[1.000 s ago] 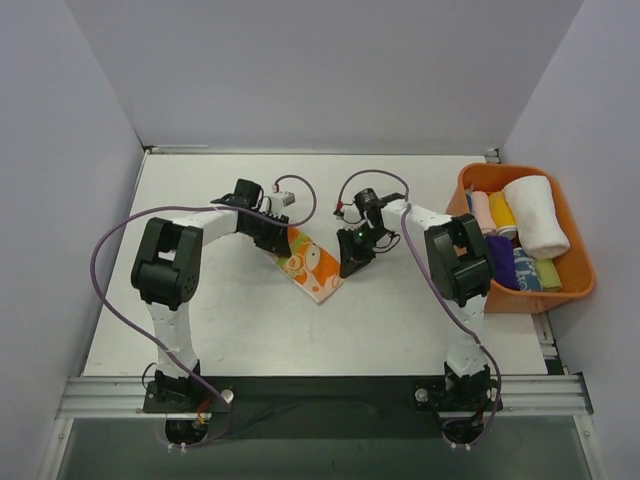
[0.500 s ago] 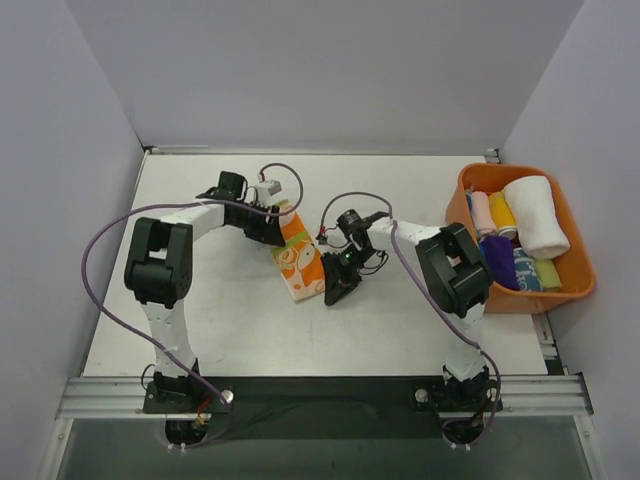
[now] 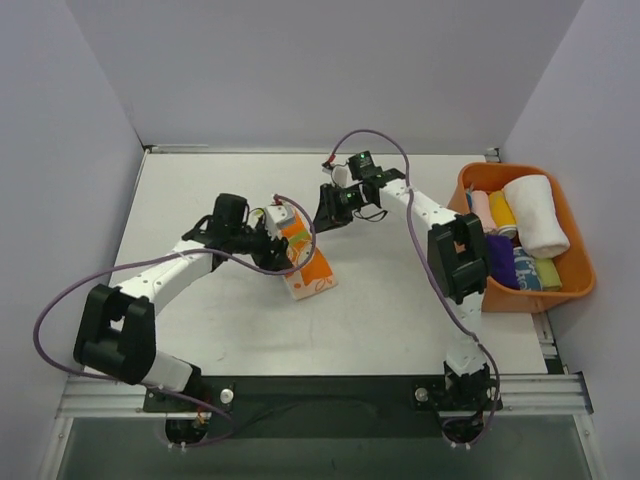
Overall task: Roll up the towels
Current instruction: Roll the towel
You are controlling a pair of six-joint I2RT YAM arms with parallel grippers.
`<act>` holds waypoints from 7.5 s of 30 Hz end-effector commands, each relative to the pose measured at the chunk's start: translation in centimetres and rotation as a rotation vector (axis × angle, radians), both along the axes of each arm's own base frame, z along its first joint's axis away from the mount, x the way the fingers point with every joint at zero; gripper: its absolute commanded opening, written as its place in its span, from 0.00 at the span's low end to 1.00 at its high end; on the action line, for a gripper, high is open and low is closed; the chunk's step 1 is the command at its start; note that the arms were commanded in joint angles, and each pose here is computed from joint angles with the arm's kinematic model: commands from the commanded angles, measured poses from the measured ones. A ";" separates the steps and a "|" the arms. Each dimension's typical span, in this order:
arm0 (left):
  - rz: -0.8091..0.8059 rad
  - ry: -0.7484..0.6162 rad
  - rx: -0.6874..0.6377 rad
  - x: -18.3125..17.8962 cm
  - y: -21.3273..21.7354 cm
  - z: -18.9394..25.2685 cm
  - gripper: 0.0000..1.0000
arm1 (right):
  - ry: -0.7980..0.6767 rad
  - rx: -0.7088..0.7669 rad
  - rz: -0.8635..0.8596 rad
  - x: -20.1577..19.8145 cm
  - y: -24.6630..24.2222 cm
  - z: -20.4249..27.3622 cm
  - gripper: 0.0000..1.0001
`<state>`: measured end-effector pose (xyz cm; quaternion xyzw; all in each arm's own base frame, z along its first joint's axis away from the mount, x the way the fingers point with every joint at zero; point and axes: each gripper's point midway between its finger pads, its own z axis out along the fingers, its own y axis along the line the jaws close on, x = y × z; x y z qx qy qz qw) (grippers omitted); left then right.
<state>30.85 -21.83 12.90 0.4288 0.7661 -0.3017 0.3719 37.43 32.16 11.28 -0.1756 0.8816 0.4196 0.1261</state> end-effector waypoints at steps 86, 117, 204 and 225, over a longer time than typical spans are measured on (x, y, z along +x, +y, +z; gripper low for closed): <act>-0.210 0.354 0.096 -2.7 -3.6 -7.7 0.18 | -0.004 -0.159 0.062 -4.3 -2.4 -2.9 0.35; -0.123 0.464 0.100 -0.6 -2.4 -9.1 0.51 | 0.323 -0.339 0.060 -10.7 -5.3 -11.9 0.11; -0.419 1.051 0.277 -10.4 0.0 -15.6 0.12 | -0.772 -0.527 0.680 -17.2 -2.8 -0.9 0.40; -0.414 1.041 0.238 -9.8 0.0 -15.2 0.17 | -0.732 -0.488 0.817 -17.8 1.9 -10.2 0.29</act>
